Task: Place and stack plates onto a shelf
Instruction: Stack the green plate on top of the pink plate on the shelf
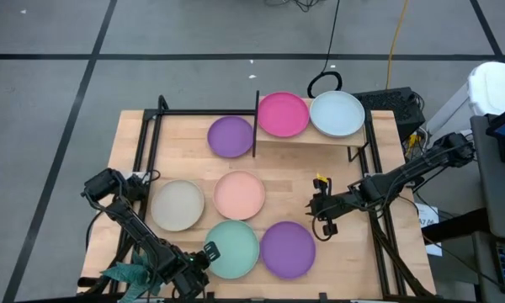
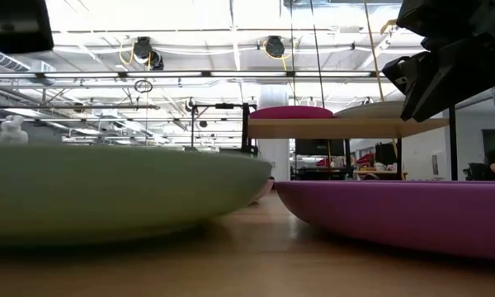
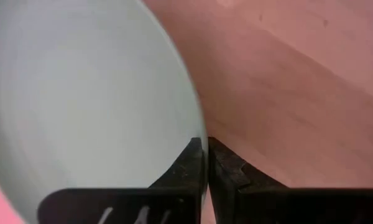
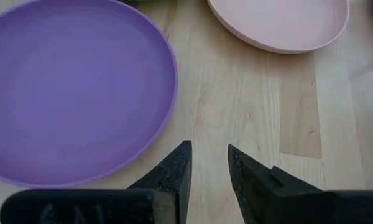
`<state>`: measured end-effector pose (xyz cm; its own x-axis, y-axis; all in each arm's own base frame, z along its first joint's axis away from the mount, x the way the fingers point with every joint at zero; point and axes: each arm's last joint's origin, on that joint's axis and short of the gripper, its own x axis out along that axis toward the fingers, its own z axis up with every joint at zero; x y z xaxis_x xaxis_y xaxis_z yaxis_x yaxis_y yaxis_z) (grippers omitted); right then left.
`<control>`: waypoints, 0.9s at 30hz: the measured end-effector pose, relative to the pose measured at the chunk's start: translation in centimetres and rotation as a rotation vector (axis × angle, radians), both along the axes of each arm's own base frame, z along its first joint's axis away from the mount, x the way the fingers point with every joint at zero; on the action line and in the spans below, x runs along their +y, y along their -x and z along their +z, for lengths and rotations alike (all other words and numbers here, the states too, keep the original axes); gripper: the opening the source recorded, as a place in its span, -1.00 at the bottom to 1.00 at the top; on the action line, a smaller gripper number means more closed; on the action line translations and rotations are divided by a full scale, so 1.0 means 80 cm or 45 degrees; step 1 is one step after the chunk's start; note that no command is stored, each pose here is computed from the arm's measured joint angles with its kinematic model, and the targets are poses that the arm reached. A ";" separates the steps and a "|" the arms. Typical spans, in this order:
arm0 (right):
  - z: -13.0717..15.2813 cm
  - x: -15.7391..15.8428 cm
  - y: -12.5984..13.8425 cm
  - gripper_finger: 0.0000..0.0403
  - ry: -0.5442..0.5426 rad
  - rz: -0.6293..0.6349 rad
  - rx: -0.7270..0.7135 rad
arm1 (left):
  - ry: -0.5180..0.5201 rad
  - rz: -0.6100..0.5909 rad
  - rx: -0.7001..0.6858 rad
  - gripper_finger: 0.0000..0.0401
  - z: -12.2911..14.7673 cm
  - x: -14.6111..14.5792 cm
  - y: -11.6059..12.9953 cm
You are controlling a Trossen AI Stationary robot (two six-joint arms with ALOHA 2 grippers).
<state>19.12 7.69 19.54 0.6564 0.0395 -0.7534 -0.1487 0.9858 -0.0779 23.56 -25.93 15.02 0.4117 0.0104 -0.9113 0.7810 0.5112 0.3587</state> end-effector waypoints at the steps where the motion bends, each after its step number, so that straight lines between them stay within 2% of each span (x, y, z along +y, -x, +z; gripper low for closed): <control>1: 0.000 0.000 0.000 -0.57 0.000 0.000 0.000 | 0.003 -0.003 -0.015 -0.95 0.004 -0.001 -0.001; 7: 0.000 0.000 0.000 -0.57 0.005 0.002 0.000 | -0.020 -0.069 -0.109 -0.95 0.030 -0.006 -0.012; 13: 0.000 0.000 0.001 -0.57 -0.002 -0.010 0.008 | -0.085 -0.066 -0.163 -0.95 0.061 -0.001 -0.035; 23: -0.004 -0.003 0.006 -0.57 -0.034 -0.083 0.080 | -0.192 -0.006 -0.143 -0.95 0.103 0.040 -0.078; 27: -0.002 -0.002 0.009 -0.57 -0.139 -0.105 0.102 | -0.263 -0.056 -0.151 -0.95 0.114 0.065 -0.100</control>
